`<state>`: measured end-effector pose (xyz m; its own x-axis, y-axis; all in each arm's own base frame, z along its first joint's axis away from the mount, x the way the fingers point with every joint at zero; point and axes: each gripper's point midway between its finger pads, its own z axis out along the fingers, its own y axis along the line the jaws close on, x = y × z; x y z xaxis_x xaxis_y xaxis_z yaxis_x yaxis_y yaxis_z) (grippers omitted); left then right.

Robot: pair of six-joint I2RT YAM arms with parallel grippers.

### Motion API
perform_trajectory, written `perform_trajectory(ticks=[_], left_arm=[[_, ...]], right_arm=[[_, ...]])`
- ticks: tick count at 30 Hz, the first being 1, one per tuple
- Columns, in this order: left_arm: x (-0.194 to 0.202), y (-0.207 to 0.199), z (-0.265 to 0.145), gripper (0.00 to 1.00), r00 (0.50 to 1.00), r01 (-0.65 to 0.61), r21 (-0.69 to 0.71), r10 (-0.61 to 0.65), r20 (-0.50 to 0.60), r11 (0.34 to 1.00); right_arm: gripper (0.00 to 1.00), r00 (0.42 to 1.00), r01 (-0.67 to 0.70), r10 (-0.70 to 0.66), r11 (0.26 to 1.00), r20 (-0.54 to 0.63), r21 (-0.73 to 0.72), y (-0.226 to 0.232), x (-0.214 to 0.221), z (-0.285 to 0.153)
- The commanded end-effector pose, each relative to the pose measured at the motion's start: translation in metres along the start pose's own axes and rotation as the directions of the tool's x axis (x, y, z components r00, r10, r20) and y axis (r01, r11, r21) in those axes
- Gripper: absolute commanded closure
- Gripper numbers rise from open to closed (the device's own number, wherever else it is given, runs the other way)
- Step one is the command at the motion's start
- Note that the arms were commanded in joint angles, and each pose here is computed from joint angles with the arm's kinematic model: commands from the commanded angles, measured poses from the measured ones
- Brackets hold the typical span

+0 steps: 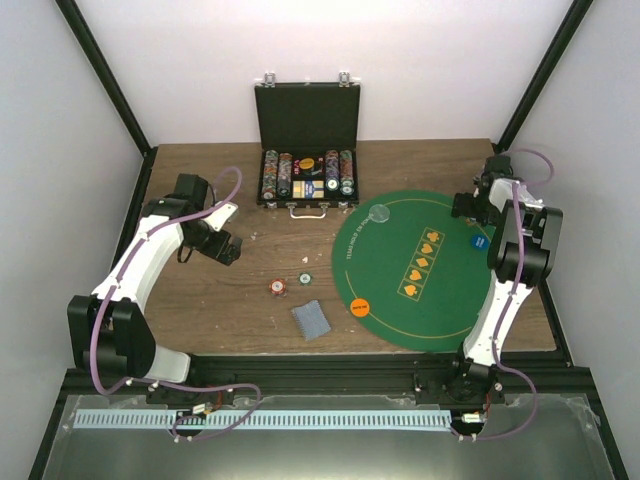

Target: Distribute texas hold em gaming equipment

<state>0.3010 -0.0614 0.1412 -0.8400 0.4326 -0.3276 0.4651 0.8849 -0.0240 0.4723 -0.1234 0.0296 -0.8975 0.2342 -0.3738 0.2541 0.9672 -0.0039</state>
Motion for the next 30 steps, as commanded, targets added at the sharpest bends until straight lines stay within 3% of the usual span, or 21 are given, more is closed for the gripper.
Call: perform_trajectory(ticks=[1,6,9,11,14,17,19,24,30], left_arm=[[-0.007,0.000,-0.009,0.00,1.000,-0.005,0.002,0.005,0.027,1.000],[-0.008,-0.003,-0.011,0.00,0.999,-0.005,0.016,0.005,0.039,1.000],[-0.007,-0.005,-0.013,0.00,0.999,-0.005,0.020,0.004,0.044,1.000],[-0.007,-0.004,-0.014,0.00,0.999,0.001,0.016,-0.002,0.046,1.000],[-0.008,-0.002,-0.016,0.00,0.998,0.013,0.002,-0.013,0.054,1.000],[-0.008,0.002,-0.017,0.00,0.998,0.030,-0.018,-0.029,0.055,0.999],[-0.007,0.006,-0.018,0.00,0.998,0.042,-0.034,-0.040,0.056,0.999],[-0.003,0.026,-0.020,0.00,0.991,0.119,-0.049,-0.115,0.071,0.992],[0.008,0.052,-0.025,0.00,0.971,0.224,-0.070,-0.218,0.094,0.972]], right_arm=[[0.00,0.996,0.001,0.002,0.999,0.086,-0.032,0.005,-0.029,-0.038],[0.00,0.967,0.092,-0.077,0.994,0.242,-0.051,0.044,-0.066,-0.113],[0.00,0.920,0.298,-0.238,0.941,0.312,-0.161,0.123,-0.053,-0.150],[0.00,0.838,0.502,-0.392,0.828,0.380,-0.251,0.195,-0.019,-0.175],[0.00,0.650,0.759,-0.588,0.541,0.482,-0.363,0.297,0.063,-0.209],[0.00,0.480,0.869,-0.675,0.279,0.560,-0.408,0.368,0.141,-0.236],[0.00,0.399,0.899,-0.706,0.178,0.585,-0.399,0.402,0.177,-0.246],[0.00,0.275,0.920,-0.745,0.019,0.608,-0.392,0.461,0.247,-0.249],[0.00,0.224,0.912,-0.815,-0.018,0.535,-0.409,0.482,0.291,-0.210]])
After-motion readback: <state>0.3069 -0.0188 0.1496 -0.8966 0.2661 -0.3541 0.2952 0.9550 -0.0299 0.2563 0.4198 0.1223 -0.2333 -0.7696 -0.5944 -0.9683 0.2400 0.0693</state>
